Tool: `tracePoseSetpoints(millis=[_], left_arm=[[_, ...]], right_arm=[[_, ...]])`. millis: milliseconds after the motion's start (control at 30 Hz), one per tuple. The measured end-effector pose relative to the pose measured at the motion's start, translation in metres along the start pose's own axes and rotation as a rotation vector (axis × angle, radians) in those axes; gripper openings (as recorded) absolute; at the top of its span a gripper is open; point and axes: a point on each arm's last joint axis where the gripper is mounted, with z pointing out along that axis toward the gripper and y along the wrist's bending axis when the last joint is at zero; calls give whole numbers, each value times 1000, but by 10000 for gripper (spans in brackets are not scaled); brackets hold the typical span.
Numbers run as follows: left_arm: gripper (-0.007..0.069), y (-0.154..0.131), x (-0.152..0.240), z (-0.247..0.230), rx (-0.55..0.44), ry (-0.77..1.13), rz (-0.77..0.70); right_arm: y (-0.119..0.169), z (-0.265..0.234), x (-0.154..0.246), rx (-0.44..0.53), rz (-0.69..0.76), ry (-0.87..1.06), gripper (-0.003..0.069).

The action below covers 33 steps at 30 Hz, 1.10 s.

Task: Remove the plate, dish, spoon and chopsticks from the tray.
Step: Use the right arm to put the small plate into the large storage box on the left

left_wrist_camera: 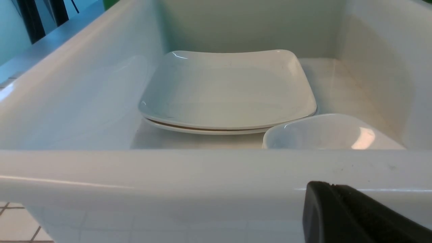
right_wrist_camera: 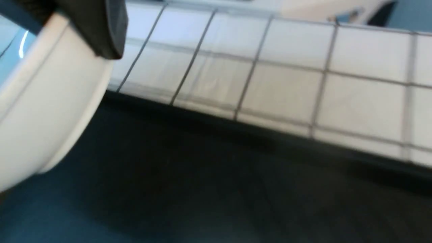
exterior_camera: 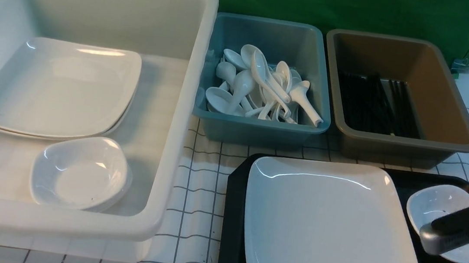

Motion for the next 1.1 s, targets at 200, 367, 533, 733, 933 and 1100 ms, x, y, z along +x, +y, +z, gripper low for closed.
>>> tracePoseSetpoints(millis=[200,367,533,733,933,1100], left_arm=[[21,0,0,0,0,0,-1],[21,0,0,0,0,0,-1],[21,0,0,0,0,0,-1],[21,0,0,0,0,0,1],[21,0,0,0,0,0,0],[21,0,0,0,0,0,0]], right_arm=[[-11,-69,16,-96,50,-290,73],[-1,-150,23,-397,-72,-660,73],[37,-188,-1,-803,-377,-847,73],[88,-179,-58,-948,-589,-828,73],[171,-165,-127,-887,-871,-836,73],[218,-155,-166,-682,-1038,-893,73]])
